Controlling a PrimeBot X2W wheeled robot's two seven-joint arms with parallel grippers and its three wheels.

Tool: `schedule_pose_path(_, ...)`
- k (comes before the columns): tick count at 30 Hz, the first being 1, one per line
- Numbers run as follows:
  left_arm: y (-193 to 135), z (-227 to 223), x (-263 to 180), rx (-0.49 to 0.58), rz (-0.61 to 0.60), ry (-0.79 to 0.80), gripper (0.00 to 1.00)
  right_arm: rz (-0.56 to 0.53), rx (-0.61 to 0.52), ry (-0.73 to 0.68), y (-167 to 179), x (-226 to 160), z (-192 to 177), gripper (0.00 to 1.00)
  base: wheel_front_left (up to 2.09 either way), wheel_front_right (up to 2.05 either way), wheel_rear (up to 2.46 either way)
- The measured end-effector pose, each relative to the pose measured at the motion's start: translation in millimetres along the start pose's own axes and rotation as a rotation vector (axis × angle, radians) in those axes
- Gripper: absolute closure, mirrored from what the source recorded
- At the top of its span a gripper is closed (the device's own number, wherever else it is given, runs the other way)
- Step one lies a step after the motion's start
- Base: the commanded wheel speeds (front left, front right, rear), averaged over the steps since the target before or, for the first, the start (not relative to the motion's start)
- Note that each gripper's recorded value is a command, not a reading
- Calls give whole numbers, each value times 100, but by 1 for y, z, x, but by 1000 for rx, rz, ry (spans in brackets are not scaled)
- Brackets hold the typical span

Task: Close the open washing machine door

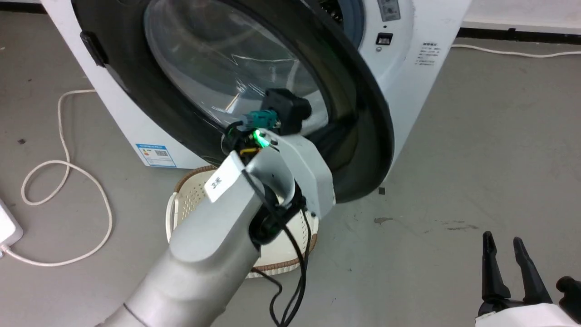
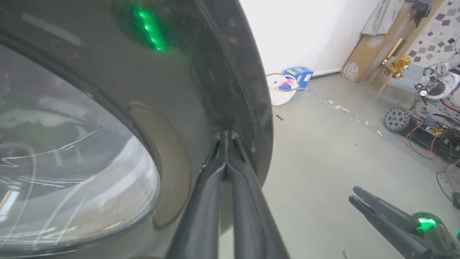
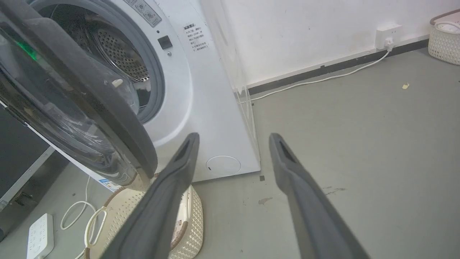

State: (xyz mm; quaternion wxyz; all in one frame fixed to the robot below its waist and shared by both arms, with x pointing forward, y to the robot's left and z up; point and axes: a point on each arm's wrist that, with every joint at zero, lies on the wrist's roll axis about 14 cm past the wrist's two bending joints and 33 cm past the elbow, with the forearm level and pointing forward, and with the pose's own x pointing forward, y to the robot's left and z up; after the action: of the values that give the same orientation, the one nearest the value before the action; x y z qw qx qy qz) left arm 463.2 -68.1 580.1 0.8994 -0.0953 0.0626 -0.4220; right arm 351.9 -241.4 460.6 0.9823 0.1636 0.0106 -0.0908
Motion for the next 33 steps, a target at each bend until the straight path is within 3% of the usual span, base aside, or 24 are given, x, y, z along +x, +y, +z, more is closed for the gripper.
schedule_pose_path(7,38,69,-27,170,175,-331,100,50,6,-46,16,3,14,0,0,0,0)
schedule_pose_path(12,82,121,-83,336,390,-480,100,105,9,-69,33,4,21,0,0,0,0)
schedule_pose_path(16,105,145,-140,385,561,-571,100,147,14,-78,47,2,24,0,0,0,0)
schedule_pose_path(21,132,134,-207,333,781,-633,100,177,18,-85,57,0,26,0,0,0,0)
schedule_pose_path(25,139,116,-240,281,877,-656,100,183,19,-84,58,-1,26,0,0,0,0)
schedule_pose_path(30,133,63,-248,202,892,-564,100,182,20,-75,58,-5,23,0,0,0,0)
schedule_pose_path(31,130,27,-248,153,893,-480,100,184,21,-71,58,-7,22,0,0,0,0)
schedule_pose_path(33,128,5,-247,129,886,-423,100,181,24,-68,57,-9,21,0,0,0,0)
